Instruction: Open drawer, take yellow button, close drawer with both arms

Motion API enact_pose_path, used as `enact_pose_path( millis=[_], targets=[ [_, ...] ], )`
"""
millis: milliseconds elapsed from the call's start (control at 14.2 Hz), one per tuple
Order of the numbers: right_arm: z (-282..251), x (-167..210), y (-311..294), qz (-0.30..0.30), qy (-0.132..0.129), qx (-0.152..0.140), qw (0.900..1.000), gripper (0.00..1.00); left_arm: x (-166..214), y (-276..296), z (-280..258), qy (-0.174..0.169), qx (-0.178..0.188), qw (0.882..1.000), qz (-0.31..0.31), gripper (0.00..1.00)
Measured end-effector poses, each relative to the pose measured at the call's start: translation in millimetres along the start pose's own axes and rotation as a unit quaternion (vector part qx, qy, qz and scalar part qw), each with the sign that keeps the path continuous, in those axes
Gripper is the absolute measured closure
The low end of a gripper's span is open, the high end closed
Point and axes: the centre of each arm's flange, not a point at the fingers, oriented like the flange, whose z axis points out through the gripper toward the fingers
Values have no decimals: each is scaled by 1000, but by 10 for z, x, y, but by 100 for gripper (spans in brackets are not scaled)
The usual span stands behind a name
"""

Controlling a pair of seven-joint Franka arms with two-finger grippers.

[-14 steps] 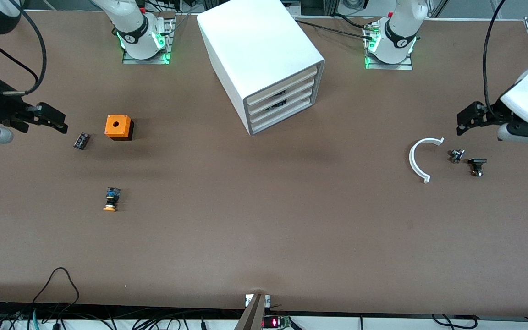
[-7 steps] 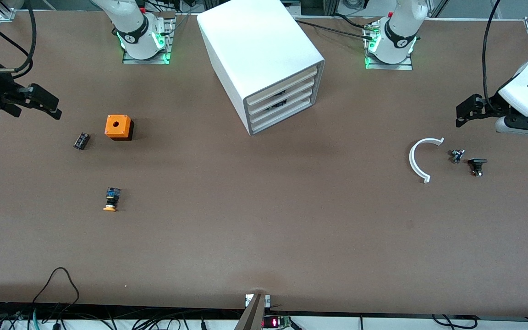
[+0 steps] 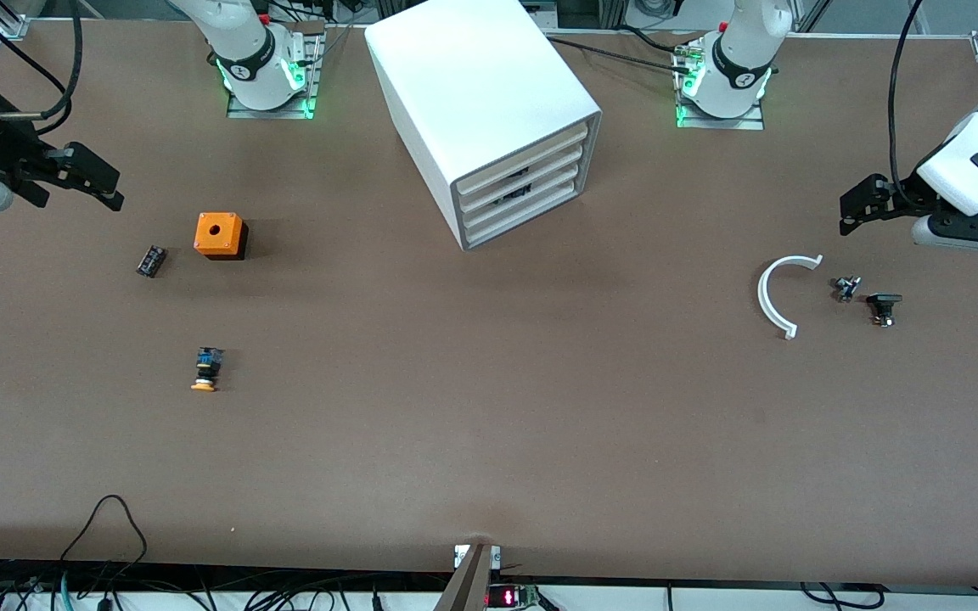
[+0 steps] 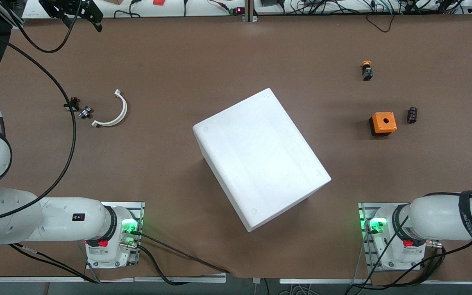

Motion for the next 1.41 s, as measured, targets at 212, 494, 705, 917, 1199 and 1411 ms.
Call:
enact_pose_path(
  millis=[212, 494, 705, 917, 1199, 1411],
  targets=[
    [3, -124, 11, 0, 8, -1, 1000, 0, -10, 52, 10, -6, 0, 1000, 3, 0],
    [-21, -153, 13, -7, 11, -1, 1000, 0, -16, 57, 1, -9, -1, 1000, 2, 0],
    [-25, -154, 13, -12, 12, -1, 1000, 0, -18, 57, 0, -9, -1, 1000, 2, 0],
    [-26, -152, 14, -13, 13, -1, 1000, 0, -22, 56, 3, -11, -1, 1000, 2, 0],
    [-36, -149, 24, -12, 15, 0, 1000, 0, -26, 56, 6, -13, -1, 1000, 2, 0],
    [-44, -150, 31, -12, 16, 0, 1000, 0, -27, 55, 6, -13, -1, 1000, 1, 0]
  ],
)
